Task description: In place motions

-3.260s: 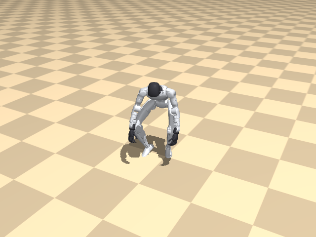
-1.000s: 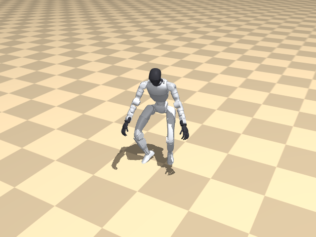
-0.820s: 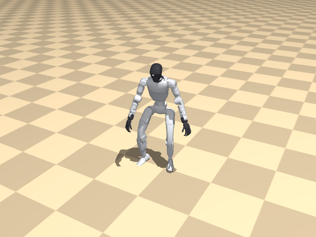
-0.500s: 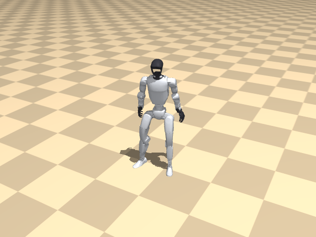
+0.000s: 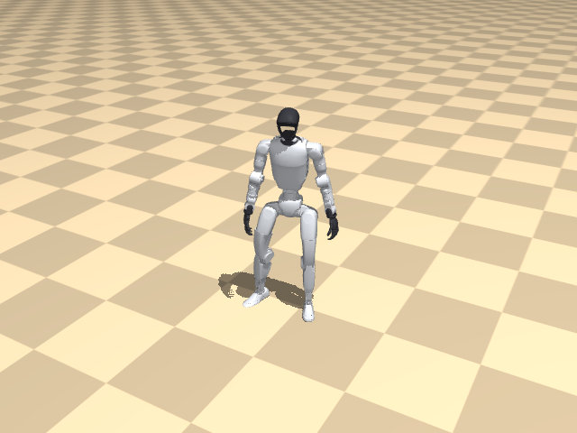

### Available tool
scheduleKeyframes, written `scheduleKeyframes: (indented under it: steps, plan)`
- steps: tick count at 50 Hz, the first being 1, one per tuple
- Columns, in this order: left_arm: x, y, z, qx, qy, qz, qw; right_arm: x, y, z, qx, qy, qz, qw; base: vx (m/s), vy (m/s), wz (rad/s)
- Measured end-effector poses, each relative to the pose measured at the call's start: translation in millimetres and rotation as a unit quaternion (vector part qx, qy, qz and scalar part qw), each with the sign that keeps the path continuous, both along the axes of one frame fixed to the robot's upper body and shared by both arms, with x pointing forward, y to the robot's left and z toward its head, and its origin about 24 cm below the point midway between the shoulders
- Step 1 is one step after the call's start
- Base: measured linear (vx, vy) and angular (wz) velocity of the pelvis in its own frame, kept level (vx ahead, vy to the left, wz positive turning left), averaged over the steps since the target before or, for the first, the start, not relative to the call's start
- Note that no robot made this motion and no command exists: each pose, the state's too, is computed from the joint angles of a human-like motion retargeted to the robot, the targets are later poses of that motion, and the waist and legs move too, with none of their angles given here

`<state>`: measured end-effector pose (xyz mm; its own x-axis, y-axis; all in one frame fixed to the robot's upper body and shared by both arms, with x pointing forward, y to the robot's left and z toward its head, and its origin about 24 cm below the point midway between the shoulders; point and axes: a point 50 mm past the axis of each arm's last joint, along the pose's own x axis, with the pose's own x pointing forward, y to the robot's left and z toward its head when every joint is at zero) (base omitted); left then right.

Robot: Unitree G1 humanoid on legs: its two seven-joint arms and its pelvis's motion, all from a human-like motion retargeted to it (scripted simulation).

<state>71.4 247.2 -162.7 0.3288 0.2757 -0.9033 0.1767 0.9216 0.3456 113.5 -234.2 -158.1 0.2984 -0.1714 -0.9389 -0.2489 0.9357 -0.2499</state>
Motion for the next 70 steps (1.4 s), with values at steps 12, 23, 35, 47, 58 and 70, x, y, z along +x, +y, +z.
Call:
scheduleKeyframes:
  steps: [12,23,35,47,58,70]
  plan:
    - [238,13,135,0.011,-0.327,-0.059,0.943,222,6,147,0.005,-0.346,0.082,0.935,-0.36,-0.08,-0.46]
    - [319,3,269,0.069,-0.494,-0.137,0.856,276,-24,265,-0.062,-0.499,0.09,0.859,-0.1,-0.05,0.21]
    - [295,16,222,0.065,-0.441,-0.11,0.889,261,-14,227,-0.07,-0.476,0.113,0.869,0.04,0.02,-0.08]
    - [95,-12,25,0.022,-0.113,-0.067,0.991,62,-13,27,-0.065,-0.133,0.054,0.988,0.19,0.09,0.16]
    - [-135,-51,-10,0.019,0.224,0.096,0.97,-209,26,-5,0.026,0.288,-0.141,0.947,0.35,0.06,0.15]
    - [-109,-41,-13,-0.046,0.17,0.089,0.98,-150,10,-12,0.032,0.177,-0.117,0.977,0.02,0.01,0.04]
